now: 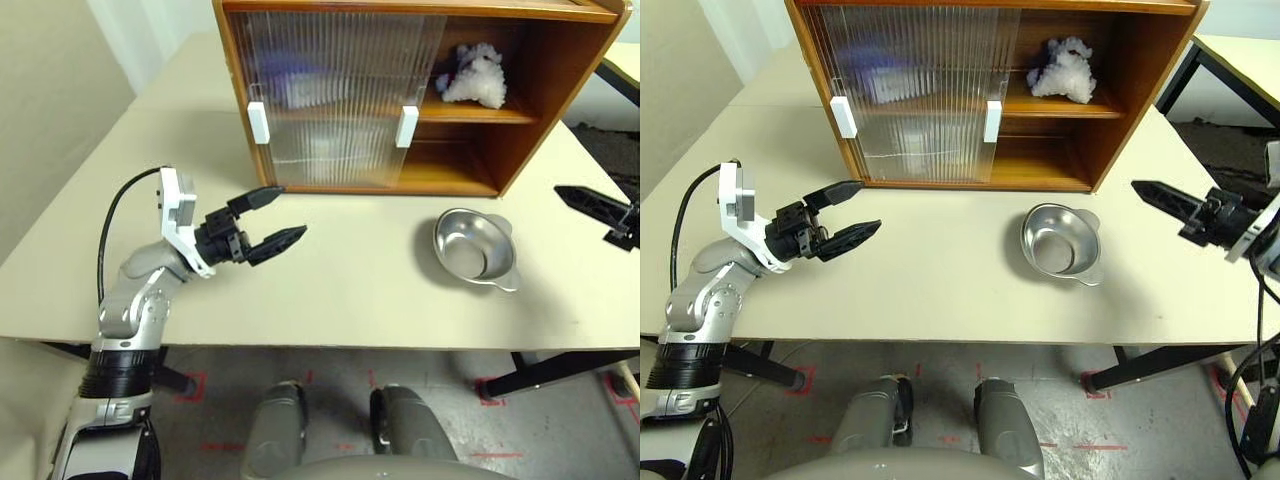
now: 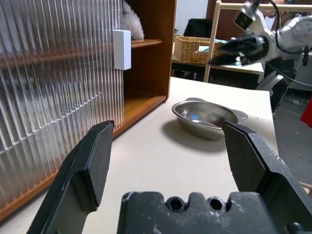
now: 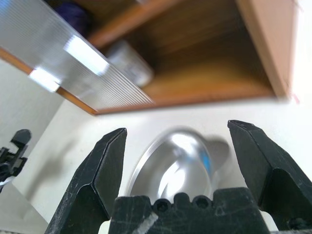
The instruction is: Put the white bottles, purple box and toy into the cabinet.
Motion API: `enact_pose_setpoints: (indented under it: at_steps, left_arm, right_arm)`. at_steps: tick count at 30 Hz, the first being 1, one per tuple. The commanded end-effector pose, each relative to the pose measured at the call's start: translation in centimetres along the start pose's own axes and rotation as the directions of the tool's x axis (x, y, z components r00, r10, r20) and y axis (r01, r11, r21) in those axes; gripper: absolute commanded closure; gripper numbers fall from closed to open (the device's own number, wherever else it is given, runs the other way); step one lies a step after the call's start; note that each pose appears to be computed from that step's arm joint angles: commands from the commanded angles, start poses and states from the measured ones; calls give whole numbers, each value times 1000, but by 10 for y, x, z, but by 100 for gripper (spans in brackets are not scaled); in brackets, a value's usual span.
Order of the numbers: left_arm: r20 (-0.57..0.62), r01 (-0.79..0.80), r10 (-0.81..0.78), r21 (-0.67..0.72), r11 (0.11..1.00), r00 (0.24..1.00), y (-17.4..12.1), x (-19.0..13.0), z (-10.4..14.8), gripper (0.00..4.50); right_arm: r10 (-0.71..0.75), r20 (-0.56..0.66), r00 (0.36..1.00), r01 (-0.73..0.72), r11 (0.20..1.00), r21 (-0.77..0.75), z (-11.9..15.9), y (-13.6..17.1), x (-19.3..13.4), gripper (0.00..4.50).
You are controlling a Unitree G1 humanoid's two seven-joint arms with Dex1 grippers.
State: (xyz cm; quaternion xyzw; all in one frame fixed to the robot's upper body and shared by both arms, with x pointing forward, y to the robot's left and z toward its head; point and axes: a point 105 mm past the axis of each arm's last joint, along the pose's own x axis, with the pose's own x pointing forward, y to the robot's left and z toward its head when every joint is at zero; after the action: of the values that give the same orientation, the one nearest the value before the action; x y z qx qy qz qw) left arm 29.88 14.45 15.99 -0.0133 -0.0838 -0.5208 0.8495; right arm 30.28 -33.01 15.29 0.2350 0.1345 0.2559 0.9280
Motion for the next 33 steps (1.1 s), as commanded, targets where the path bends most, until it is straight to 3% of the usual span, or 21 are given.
enact_pose_setpoints:
  at_steps: [1,7,9,14,24,28,33]
  left_arm:
    - [12,-3,3,8,1000,1000,-3,2,2,0]
    - [16,11,-11,5,1000,1000,-5,5,5,0]
    - [8,11,-11,4,1000,1000,-4,3,3,0]
    - [9,22,-22,8,1000,1000,-3,5,5,0]
    - [-12,22,-22,32,999,1000,-3,2,6,0]
    - [-10,10,-10,40,999,1000,-1,1,7,0]
    - [-9,4,-4,43,999,1000,1,0,8,0]
  right_arm:
    - [-26,-70,997,32,996,82,-27,-3,-3,2]
    - [-104,-298,949,151,979,139,-81,-15,-27,2]
    - [-86,-320,943,150,972,182,-90,-13,-30,2]
    - [-58,-363,930,136,972,193,-100,-6,-29,2]
    - [36,-334,942,49,969,241,-97,9,-6,2]
    - [90,-318,944,8,956,292,-94,18,-3,76]
    - [117,-312,943,-8,944,331,-92,22,-5,258]
